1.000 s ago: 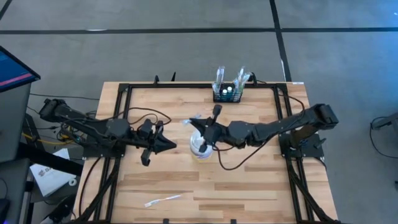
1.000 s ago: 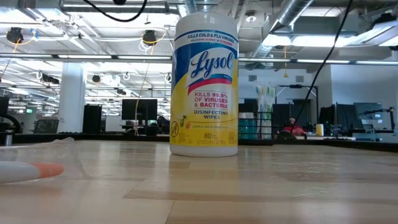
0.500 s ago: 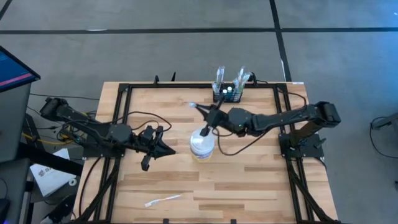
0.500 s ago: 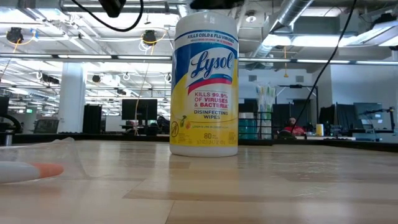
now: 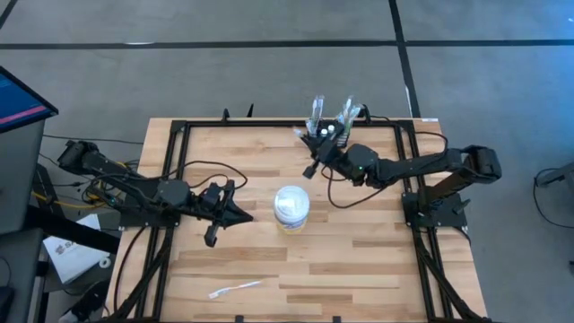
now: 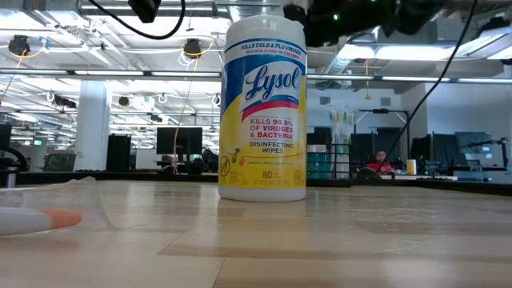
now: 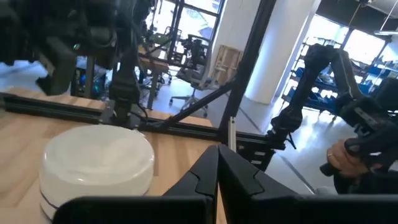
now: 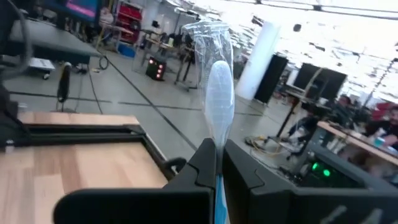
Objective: Pick & Place toothbrushing station
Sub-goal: Put the blue toothbrush into the black mesh organizer
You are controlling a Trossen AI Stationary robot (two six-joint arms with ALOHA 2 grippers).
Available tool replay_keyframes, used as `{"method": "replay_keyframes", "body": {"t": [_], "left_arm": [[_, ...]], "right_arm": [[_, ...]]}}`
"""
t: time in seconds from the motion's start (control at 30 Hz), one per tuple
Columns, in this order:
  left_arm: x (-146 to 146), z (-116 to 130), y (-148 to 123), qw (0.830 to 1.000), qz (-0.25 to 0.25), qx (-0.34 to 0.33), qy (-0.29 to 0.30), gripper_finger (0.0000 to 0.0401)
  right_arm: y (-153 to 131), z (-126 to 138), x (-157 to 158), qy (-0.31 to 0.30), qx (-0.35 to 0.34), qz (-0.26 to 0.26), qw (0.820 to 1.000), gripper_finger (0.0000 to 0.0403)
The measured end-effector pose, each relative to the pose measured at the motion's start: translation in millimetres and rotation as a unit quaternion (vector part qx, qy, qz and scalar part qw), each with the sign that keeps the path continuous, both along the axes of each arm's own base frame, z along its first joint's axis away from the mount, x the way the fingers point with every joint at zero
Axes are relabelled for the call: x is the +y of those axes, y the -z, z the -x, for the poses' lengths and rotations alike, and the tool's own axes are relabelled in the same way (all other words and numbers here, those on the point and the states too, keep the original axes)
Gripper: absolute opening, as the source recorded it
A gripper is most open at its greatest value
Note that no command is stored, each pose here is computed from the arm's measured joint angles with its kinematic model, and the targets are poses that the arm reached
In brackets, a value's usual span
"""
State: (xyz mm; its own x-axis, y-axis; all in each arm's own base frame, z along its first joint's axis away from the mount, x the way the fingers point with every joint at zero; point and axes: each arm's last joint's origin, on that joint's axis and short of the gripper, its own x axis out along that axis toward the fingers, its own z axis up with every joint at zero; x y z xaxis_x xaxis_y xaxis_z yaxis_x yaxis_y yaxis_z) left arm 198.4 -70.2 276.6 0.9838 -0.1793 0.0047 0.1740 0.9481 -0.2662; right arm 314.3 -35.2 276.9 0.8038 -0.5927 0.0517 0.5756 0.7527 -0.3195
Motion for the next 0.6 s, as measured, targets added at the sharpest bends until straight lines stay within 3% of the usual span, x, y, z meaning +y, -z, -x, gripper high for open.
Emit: {"method": "replay_keyframes", "body": {"t": [0.6], "left_arm": [[0.3, -0.1, -0.2, 0.999, -0.051, -0.010, -0.005, 0.0002]], "right_arm": [[33.7, 31.4, -72.2, 0.049, -0.044, -0.054, 0.996, 0.0000]]}}
